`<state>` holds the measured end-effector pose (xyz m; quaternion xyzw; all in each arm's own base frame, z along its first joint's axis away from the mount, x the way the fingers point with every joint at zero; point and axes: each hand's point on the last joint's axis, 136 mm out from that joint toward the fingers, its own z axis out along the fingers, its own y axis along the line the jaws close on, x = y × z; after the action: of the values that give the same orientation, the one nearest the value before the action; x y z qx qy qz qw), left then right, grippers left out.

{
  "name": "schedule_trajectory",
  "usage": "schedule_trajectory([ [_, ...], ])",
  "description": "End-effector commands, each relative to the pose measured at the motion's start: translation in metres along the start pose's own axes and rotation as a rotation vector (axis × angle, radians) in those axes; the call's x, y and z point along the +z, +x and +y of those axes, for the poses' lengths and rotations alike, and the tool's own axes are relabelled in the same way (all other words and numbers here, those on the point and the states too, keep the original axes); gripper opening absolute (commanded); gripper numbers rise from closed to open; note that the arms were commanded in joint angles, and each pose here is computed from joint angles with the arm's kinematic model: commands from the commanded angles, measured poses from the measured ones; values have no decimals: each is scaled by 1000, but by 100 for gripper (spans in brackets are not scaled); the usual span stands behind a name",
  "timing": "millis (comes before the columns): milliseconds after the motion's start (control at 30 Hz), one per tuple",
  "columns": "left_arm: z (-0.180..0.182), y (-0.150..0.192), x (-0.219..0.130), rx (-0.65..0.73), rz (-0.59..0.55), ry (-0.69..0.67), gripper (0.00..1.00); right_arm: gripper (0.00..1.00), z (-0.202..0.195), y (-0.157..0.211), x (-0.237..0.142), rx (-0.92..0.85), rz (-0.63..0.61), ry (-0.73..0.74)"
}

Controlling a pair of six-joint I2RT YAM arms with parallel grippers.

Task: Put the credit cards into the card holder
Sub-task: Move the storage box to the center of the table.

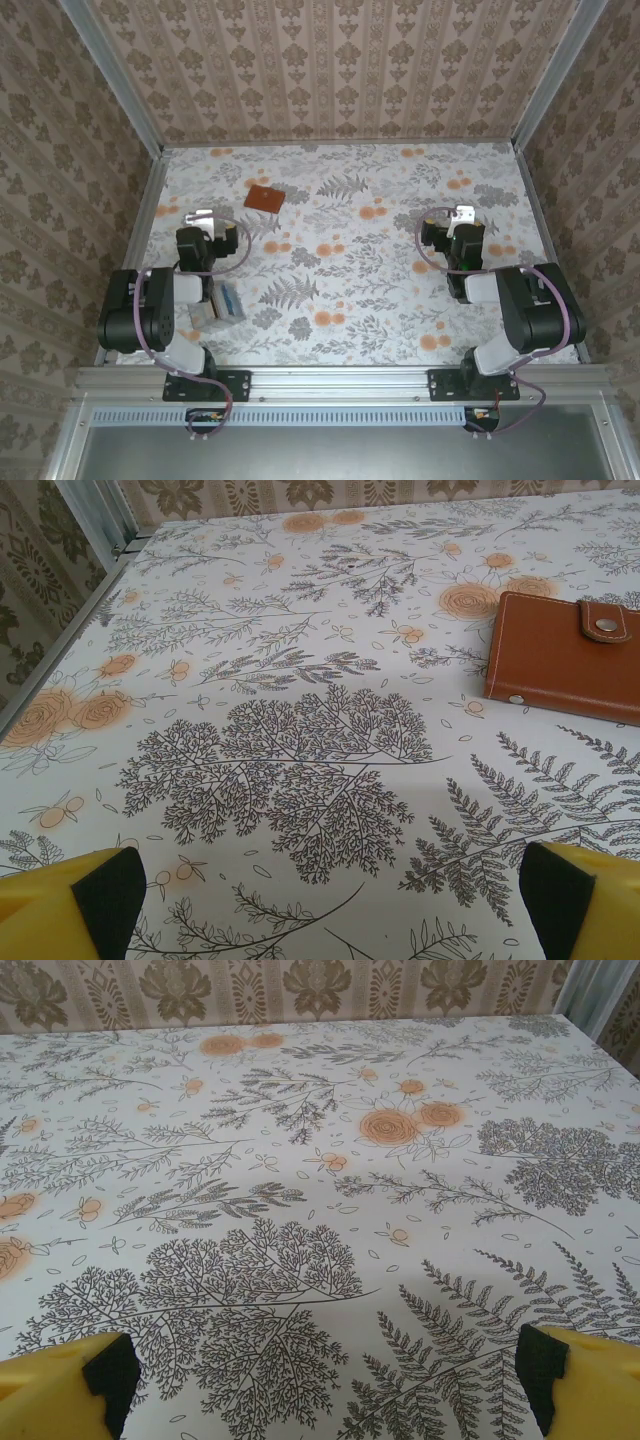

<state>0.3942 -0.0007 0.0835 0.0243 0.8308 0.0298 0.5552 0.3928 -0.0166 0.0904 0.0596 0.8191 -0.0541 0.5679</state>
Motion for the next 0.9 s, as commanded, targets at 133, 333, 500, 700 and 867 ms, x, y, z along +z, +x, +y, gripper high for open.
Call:
schedule_trajectory([
  [133, -2, -11, 1, 25, -26, 8, 100, 100, 3, -10, 1, -1, -21, -20],
  [333, 1, -12, 1, 16, -28, -3, 100, 100, 3, -10, 1, 0, -21, -21],
  [500, 14, -13, -5, -9, -46, -88, 100, 100, 2, -10, 0, 1, -22, -19],
  [700, 14, -50, -37, 3, -71, -132, 100, 100, -1, -50, -14, 0, 12, -1],
  [867, 27, -110, -77, -278, 17, -166, 100, 100, -13, -103, -54, 163, -64, 31],
])
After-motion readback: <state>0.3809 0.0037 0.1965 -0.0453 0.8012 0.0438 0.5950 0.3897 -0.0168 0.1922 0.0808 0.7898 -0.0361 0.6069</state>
